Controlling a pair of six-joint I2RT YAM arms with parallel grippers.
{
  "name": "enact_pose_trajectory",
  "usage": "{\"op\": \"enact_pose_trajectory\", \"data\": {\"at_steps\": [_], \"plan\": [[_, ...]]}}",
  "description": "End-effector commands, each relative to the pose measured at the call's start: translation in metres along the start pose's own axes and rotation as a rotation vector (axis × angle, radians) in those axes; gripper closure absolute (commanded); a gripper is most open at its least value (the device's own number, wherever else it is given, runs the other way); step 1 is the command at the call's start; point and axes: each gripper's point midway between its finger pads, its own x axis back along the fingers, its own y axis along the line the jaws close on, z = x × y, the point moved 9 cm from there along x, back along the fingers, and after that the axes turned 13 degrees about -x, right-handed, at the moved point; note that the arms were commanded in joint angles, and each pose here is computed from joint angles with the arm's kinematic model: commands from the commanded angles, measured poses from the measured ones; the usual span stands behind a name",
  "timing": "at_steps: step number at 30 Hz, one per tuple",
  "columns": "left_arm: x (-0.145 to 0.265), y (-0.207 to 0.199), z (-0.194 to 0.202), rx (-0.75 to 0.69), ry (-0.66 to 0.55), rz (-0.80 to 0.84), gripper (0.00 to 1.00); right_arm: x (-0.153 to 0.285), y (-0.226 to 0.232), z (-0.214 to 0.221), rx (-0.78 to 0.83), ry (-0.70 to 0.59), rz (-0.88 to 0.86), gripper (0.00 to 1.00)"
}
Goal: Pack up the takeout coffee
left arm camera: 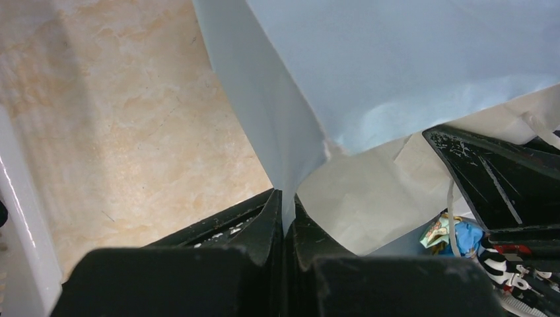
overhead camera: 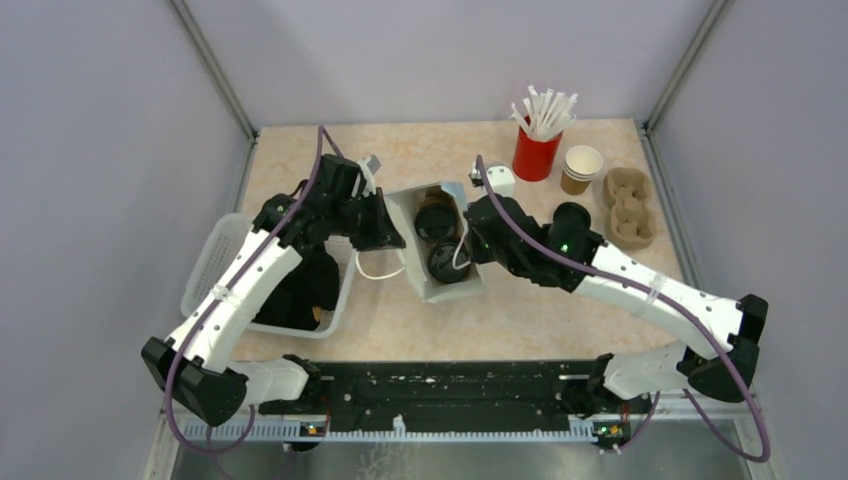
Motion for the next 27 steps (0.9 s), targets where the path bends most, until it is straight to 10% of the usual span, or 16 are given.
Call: {"op": "enact_pose_trajectory", "data": {"at_steps": [1, 27], "plan": [[0.005, -0.006, -0.012, -0.025, -0.051, 0.031, 1.0, 0.019, 0.004, -0.017, -0.047, -0.057, -0.039, 0.92], [0.005, -0.007, -0.012, -0.027, -0.062, 0.07, 1.0, 0.027, -0.001, -0.03, 0.02, -0.021, 0.018, 0.59]]}}
